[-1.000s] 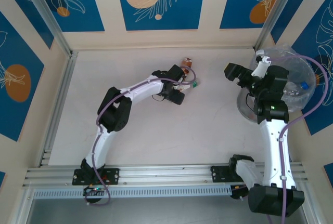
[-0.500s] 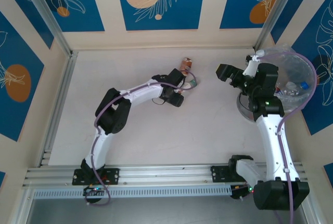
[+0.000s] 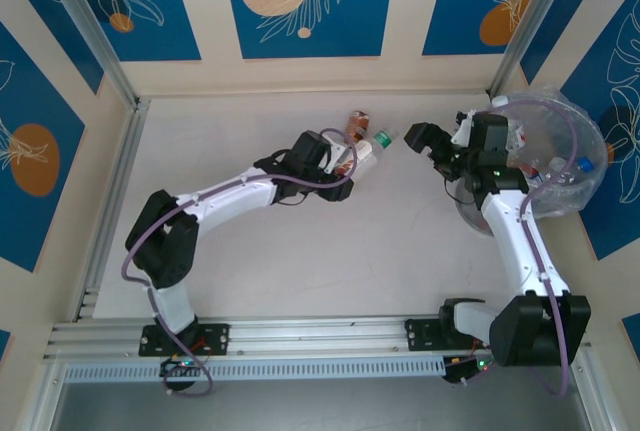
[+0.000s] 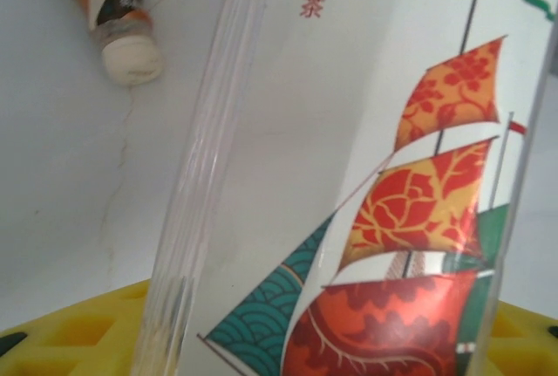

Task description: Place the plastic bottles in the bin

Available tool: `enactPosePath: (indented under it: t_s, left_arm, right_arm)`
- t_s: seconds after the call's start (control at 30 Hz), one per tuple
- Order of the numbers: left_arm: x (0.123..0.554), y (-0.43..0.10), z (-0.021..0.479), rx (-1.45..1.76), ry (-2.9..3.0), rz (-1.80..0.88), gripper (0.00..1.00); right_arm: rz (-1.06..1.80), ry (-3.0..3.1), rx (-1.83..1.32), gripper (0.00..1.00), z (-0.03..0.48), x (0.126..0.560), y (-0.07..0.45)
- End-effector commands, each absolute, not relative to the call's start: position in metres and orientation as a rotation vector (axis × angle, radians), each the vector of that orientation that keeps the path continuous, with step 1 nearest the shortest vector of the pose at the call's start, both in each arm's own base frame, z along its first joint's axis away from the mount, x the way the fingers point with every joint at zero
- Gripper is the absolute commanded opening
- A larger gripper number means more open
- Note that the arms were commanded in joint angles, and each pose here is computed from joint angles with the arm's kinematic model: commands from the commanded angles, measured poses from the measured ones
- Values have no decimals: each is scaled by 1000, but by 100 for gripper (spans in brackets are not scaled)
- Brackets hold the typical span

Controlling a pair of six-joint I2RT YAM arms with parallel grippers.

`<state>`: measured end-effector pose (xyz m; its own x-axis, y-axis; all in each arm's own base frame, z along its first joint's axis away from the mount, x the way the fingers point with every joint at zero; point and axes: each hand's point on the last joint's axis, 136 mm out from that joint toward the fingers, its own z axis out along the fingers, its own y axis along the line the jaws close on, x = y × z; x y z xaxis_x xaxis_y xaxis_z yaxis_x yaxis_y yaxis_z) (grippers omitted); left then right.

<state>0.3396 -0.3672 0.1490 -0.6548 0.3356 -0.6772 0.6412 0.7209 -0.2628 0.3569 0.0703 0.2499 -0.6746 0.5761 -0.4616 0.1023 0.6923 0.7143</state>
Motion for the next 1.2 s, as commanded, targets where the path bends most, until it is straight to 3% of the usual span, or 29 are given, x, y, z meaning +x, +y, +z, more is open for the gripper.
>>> enactPosePath:
  t_s: [0.0,0.1,0.27,0.83,1.17]
  left_arm:
    - [332,-387,181,738,2189,-841,55]
    - [326,-391,189,749,2157,-903,55]
    - [319,-395,196,761,2113,-973,55]
    - [302,-407,209,794,2049,-1147,55]
    - [279,-414,233,893,1933,-1306,71]
  right_arm:
    - [1100,2200,512,95,260,360,95]
    - [1237,2177,492,95,267,366,109]
    - [1173,2156,547,90,260,380,104]
    - [1130,2115,389,52,262,392,121]
    - [1082,2053,309,38,273,382,117]
